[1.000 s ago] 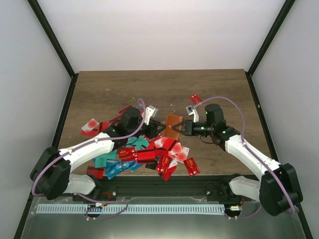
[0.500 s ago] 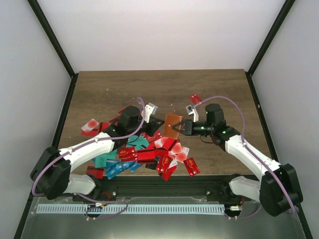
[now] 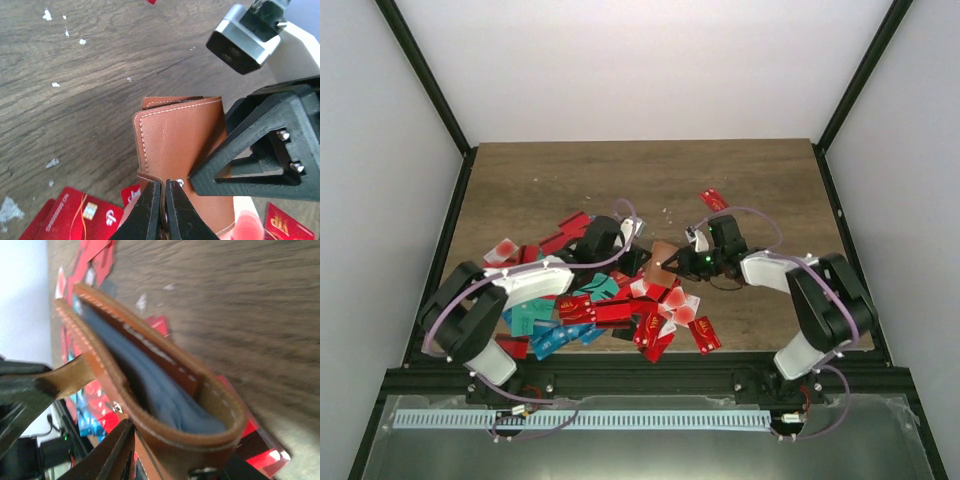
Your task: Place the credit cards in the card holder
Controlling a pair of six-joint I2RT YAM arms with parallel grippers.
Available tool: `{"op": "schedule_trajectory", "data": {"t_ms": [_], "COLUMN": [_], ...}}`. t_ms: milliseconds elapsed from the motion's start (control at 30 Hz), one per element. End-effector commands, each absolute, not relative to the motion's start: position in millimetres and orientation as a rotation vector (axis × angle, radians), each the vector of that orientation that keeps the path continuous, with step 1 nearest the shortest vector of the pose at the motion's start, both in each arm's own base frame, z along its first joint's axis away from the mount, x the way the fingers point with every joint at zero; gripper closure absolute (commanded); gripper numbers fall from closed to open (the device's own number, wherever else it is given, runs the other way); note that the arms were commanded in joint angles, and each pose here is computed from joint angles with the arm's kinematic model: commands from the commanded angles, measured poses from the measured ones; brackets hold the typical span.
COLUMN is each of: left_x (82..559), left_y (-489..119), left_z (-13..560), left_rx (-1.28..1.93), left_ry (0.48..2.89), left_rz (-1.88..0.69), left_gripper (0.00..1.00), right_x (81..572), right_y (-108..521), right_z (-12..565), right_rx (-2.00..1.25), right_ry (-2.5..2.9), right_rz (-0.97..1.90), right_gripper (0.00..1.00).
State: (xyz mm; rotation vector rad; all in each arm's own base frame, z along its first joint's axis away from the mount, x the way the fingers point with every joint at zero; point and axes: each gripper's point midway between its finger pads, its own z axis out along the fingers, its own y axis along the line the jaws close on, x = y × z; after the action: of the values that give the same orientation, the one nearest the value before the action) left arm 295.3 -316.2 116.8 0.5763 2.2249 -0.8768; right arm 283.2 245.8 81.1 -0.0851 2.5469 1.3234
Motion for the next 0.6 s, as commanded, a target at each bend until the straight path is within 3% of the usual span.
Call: {"op": "schedule_trajectory", "data": {"t_ms": [0, 367, 567], "left_x": [321.2, 334.3, 332.7], "left_y": [-342.3, -347.8, -350.4], "left_z": [134.4, 139.2, 141.3], "left_rx": [0.590, 0.508, 0.544], "left_ry": [2.136, 2.170, 2.166], "left_rz": [-0.921, -0.941, -0.946], "left_gripper": [0.96, 0.96, 0.96], "right_x": [318.5, 329.0, 318.0], "right_y": [235.5, 203.6, 215.3], "right_z": [64.4, 42.2, 72.1], "right_rx": [-0.008, 0.044, -0.035], "right_ry": [2.560, 2.668, 2.585], "right_rz": [1.226, 0.997, 1.140], "right_gripper": [0.67, 0.37, 0.32]}}
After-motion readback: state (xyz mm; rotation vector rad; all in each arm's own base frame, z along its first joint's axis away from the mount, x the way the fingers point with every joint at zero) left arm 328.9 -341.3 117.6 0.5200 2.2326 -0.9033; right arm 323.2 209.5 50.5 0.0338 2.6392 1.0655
